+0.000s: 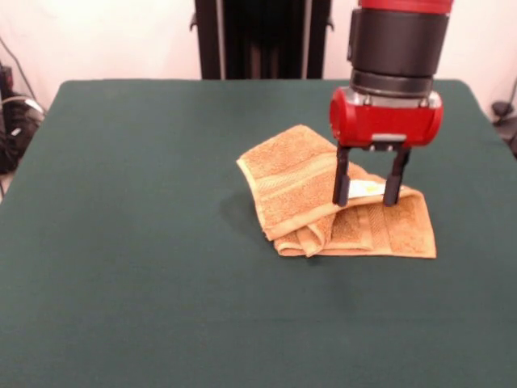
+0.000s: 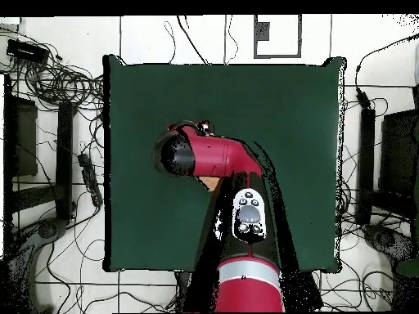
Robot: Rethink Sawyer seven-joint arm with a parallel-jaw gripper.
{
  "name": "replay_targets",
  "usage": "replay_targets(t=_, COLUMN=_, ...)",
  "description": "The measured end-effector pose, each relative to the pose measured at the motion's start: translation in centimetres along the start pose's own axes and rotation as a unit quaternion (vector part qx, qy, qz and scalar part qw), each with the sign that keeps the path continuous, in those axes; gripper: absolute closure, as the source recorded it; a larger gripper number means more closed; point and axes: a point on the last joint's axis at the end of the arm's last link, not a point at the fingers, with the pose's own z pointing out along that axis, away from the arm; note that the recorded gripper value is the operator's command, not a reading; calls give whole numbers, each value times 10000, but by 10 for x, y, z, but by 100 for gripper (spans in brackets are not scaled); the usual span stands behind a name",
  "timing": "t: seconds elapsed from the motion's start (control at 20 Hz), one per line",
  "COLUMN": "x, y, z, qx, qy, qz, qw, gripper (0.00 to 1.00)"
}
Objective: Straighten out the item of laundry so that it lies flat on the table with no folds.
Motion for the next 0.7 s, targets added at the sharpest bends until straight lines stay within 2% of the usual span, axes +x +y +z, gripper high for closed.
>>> replay_targets(t=0.3, x=0, y=-19, z=18, qx=38, qy=44, qz=120, qw=9999, gripper=0)
replay_targets(t=0.7, x=20, y=-34, z=45, qx=42, qy=275, qz=244, qw=9993, gripper=0)
